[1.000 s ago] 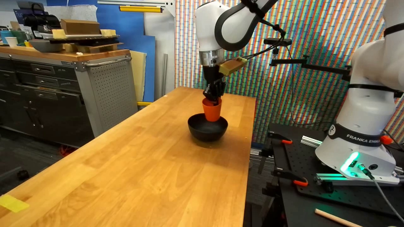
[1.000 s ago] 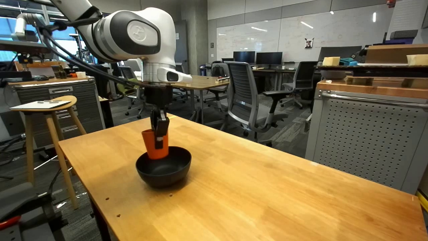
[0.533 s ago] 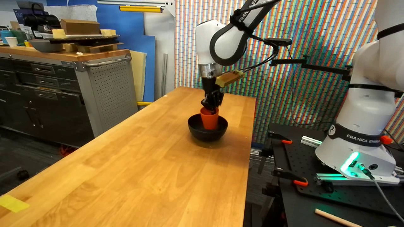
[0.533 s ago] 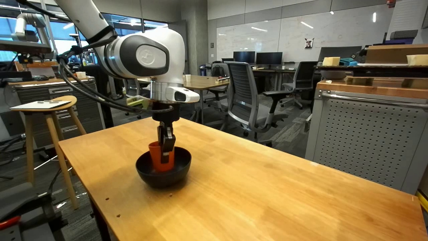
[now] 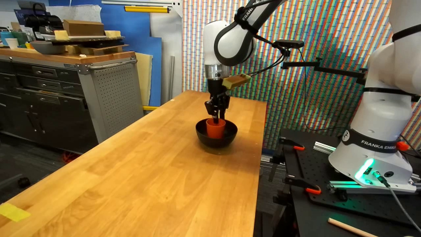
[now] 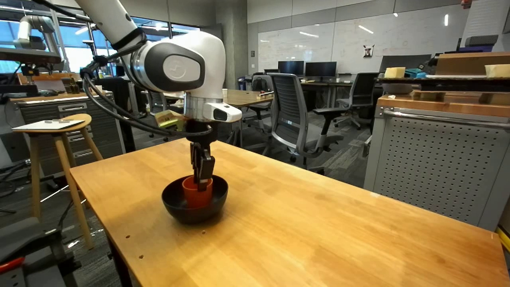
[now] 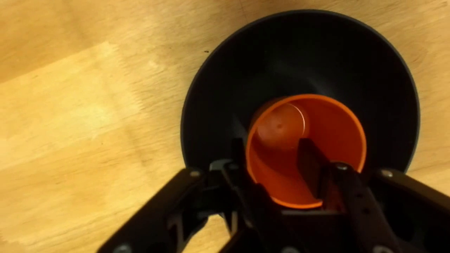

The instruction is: Put the orange cup in the black bowl

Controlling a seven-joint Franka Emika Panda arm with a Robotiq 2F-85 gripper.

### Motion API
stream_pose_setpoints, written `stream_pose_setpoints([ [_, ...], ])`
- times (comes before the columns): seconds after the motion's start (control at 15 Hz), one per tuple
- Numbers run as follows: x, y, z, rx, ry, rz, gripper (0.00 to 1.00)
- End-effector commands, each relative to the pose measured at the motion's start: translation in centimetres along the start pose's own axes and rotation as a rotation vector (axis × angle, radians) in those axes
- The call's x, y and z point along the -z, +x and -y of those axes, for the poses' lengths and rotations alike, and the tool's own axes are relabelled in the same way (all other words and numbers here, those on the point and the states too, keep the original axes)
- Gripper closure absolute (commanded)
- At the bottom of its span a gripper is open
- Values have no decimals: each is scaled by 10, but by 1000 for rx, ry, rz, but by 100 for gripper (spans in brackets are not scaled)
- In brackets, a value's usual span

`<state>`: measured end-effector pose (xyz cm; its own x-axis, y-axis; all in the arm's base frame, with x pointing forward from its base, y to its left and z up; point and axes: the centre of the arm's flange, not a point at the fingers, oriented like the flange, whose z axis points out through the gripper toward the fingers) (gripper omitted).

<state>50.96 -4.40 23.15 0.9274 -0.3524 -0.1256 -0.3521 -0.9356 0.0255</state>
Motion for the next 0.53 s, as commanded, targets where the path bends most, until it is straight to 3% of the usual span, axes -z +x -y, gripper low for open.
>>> stream_pose_setpoints([
  [0.0,73,-45,-8,54,-6,-77,25],
  [0.2,122,-71,1,129,-54,-119,1],
  [0.4,159,-106,17,272,-142,-42,0],
  [0.47,130,-75,11,187,-98,-65,0],
])
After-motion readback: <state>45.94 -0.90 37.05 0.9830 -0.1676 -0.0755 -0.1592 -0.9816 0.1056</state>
